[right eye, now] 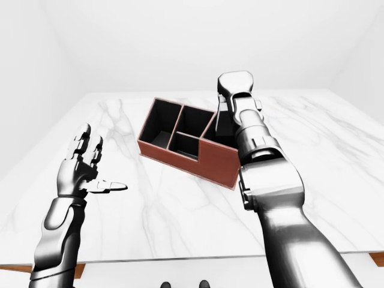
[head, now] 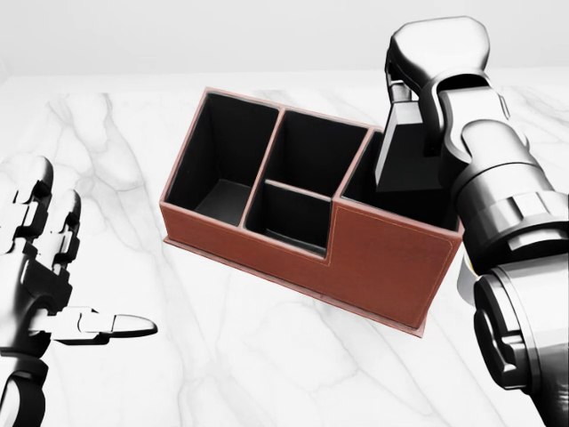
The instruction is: Pick up the book and place it in the right compartment of the caddy.
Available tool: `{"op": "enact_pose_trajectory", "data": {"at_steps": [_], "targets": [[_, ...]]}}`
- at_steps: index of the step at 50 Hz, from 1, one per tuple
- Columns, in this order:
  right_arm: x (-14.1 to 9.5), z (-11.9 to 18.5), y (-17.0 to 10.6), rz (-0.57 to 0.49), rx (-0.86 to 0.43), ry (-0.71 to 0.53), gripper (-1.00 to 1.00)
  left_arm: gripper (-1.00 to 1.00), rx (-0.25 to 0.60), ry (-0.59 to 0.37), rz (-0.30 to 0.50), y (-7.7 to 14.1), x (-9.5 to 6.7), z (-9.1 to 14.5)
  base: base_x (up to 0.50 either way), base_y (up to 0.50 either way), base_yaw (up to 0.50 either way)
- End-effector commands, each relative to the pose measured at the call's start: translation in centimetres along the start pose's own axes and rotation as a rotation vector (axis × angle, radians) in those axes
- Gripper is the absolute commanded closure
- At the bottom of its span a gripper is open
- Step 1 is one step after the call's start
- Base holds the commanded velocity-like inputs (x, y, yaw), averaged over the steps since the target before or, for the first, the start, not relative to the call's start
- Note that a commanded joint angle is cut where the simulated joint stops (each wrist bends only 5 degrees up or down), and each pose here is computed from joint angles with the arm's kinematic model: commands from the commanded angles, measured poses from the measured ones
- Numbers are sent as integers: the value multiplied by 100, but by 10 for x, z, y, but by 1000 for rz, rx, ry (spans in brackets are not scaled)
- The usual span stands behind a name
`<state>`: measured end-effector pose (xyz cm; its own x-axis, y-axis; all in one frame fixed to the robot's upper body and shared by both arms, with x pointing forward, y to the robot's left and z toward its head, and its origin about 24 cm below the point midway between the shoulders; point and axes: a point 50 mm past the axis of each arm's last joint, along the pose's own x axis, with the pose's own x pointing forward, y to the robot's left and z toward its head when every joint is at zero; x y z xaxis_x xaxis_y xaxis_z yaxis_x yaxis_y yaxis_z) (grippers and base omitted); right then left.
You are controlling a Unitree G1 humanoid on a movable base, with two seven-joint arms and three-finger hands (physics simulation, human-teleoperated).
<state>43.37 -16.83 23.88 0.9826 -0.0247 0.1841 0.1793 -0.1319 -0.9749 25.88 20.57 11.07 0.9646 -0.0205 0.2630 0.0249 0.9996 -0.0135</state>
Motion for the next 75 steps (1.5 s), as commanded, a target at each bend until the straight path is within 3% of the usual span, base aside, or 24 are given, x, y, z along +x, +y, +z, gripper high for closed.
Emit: {"op": "enact_pose_trajectory", "data": {"at_steps": [1, 29, 75], "targets": [[1, 2, -5, -39, -17, -1, 100, -100, -1, 3, 5, 2, -1, -1, 0, 0, 0], [-2, -2, 8, -14, 21, 52, 100, -100, -7, 0, -12, -1, -11, 1, 0, 0, 0], [-6, 0, 21, 4, 18, 66, 100, -100, -16, 0, -14, 2, -14, -1, 0, 0, 0]]}}
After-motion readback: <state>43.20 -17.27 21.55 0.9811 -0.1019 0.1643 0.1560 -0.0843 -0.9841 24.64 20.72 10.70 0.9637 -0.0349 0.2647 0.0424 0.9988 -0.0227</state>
